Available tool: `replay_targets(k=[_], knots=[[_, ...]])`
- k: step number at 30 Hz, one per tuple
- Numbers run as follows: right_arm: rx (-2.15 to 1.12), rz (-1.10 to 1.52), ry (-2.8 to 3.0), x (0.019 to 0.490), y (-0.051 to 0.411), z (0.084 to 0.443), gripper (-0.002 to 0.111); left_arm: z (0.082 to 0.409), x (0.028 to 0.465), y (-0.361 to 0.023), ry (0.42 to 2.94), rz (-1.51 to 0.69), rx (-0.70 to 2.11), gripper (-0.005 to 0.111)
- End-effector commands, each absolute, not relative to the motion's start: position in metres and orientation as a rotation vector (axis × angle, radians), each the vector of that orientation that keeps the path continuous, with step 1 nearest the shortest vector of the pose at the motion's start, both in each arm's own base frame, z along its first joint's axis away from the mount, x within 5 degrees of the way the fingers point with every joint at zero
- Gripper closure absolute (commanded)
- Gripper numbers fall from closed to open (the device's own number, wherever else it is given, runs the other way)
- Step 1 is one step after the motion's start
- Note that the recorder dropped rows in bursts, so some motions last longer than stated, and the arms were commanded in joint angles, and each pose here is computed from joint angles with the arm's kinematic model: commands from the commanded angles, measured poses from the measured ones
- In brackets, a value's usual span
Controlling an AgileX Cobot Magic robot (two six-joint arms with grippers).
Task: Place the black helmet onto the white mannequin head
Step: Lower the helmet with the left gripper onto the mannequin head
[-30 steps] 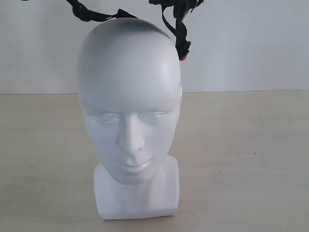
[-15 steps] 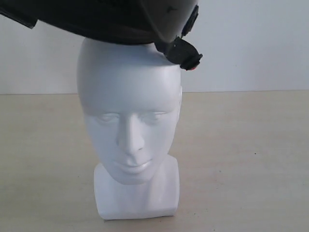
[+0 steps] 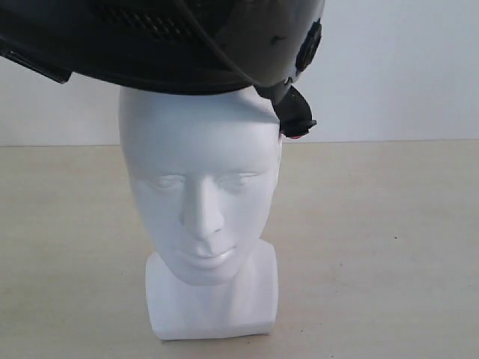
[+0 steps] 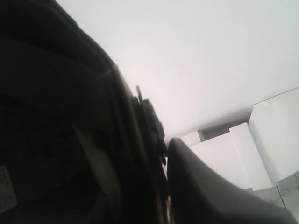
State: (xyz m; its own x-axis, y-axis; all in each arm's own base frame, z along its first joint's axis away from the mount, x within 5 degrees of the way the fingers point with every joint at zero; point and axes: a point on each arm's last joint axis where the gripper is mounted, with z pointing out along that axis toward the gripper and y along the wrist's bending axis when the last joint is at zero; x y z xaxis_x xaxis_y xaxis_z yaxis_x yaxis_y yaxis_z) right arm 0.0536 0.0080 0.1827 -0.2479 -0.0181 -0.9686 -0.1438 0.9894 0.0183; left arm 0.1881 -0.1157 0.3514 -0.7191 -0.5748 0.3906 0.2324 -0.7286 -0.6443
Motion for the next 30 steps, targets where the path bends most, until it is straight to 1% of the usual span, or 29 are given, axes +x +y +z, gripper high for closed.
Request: replay_targets(k=[1, 5, 11, 15, 30], knots=[[-0.119, 0.112, 1.803, 0.053, 0.008, 0.184, 0.108, 0.343, 0.194, -0.116, 0.804, -2.373, -0.88, 0.102], [-0.119, 0.112, 1.803, 0.053, 0.008, 0.184, 0.108, 0.341, 0.195, -0.115, 0.808, -2.349, -0.888, 0.102], [-0.119, 0.112, 1.803, 0.053, 0.008, 0.184, 0.108, 0.325, 0.195, -0.112, 0.827, -2.316, -0.967, 0.102], [-0.119, 0.112, 1.807, 0.053, 0.008, 0.184, 0.108, 0.324, 0.195, -0.111, 0.826, -2.311, -0.973, 0.102], [-0.119, 0.112, 1.807, 0.053, 0.008, 0.184, 0.108, 0.301, 0.209, -0.12, 0.91, -2.272, -1.065, 0.102]])
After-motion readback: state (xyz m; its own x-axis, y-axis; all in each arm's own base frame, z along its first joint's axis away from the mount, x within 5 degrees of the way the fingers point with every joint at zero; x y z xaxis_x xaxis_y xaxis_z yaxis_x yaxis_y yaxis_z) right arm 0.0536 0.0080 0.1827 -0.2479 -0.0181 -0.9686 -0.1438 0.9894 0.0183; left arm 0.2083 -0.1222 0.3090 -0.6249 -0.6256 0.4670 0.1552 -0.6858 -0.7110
